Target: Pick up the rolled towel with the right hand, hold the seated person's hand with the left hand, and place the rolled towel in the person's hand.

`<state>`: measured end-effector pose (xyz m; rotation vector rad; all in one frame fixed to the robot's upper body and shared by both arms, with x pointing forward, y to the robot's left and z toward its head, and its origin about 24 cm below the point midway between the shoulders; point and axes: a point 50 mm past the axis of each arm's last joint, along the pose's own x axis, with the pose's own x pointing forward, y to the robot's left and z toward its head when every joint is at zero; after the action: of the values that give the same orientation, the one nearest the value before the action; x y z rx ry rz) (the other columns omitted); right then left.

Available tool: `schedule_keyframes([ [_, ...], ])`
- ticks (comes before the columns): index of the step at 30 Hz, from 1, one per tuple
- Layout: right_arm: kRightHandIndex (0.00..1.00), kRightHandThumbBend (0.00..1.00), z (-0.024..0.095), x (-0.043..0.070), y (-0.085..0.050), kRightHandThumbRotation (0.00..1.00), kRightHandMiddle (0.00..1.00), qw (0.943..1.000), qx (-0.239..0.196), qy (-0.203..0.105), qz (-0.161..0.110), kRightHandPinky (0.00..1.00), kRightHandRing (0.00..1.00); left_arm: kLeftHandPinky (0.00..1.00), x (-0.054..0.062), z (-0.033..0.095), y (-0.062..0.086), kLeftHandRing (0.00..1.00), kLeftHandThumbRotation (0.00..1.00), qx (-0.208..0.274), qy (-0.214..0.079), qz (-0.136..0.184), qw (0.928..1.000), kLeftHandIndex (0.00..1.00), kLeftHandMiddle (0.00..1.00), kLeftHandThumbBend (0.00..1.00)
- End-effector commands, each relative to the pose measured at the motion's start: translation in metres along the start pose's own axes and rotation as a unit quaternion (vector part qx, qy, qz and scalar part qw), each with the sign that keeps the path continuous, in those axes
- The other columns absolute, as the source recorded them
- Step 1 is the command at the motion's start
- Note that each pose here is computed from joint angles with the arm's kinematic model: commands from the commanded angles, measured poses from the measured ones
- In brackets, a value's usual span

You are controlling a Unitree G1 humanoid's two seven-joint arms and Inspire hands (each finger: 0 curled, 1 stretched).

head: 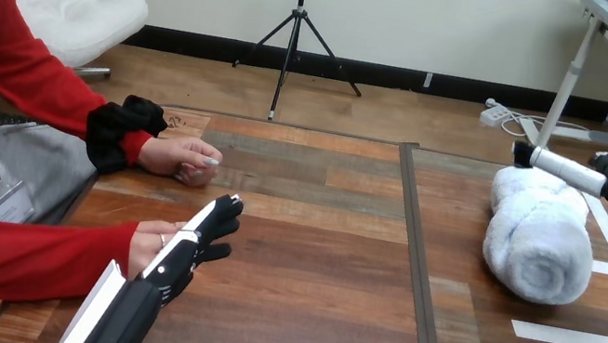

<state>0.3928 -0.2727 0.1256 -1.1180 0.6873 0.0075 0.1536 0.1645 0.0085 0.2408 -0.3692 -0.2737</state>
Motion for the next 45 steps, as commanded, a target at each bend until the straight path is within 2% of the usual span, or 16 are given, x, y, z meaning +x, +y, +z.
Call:
schedule_keyframes([
  [1, 1.00, 0.87, 0.025, -0.009, -0.021, 1.00, 1.00, 0.9980, 0.043, -0.036, -0.030, 1.00, 1.00, 0.86, 0.013, 0.012, 0.005, 0.93, 0.48, 0.011, -0.048, 0.001, 0.9988, 0.94, 0.95, 1.00],
  [9, 1.00, 0.84, 0.028, -0.009, -0.019, 1.00, 1.00, 0.9958, 0.071, -0.039, -0.041, 1.00, 1.00, 0.87, 0.013, 0.014, 0.004, 0.93, 0.48, 0.011, -0.049, 0.001, 0.9987, 0.94, 0.95, 1.00],
  [20, 1.00, 0.85, 0.030, -0.009, -0.017, 1.00, 1.00, 0.9934, 0.103, -0.040, -0.031, 1.00, 1.00, 0.85, 0.012, 0.016, 0.002, 0.92, 0.48, 0.015, -0.055, 0.003, 0.9984, 0.94, 0.95, 1.00],
  [26, 1.00, 0.86, 0.028, -0.008, -0.015, 1.00, 1.00, 0.9896, 0.135, -0.040, -0.029, 1.00, 1.00, 0.85, 0.011, 0.018, 0.001, 0.92, 0.49, 0.017, -0.055, 0.003, 0.9984, 0.94, 0.94, 1.00],
  [29, 1.00, 0.87, 0.027, -0.008, -0.014, 1.00, 1.00, 0.9904, 0.130, -0.036, -0.029, 1.00, 1.00, 0.85, 0.011, 0.019, 0.001, 0.92, 0.49, 0.018, -0.055, 0.003, 0.9983, 0.94, 0.94, 1.00],
  [37, 1.00, 0.95, 0.023, -0.006, -0.010, 0.98, 1.00, 0.9936, 0.092, -0.012, -0.065, 1.00, 1.00, 0.86, 0.008, 0.022, 0.000, 0.93, 0.48, 0.011, -0.056, -0.002, 0.9984, 0.95, 0.95, 1.00],
  [44, 1.00, 0.98, 0.020, -0.004, -0.005, 0.98, 1.00, 0.9946, 0.084, -0.004, -0.060, 1.00, 1.00, 0.85, 0.007, 0.025, 0.000, 0.92, 0.48, 0.014, -0.061, -0.001, 0.9980, 0.94, 0.95, 1.00],
  [45, 1.00, 0.98, 0.019, -0.004, -0.004, 0.98, 1.00, 0.9956, 0.071, -0.002, -0.060, 1.00, 1.00, 0.85, 0.007, 0.025, 0.000, 0.92, 0.48, 0.013, -0.062, -0.001, 0.9980, 0.94, 0.95, 1.00],
])
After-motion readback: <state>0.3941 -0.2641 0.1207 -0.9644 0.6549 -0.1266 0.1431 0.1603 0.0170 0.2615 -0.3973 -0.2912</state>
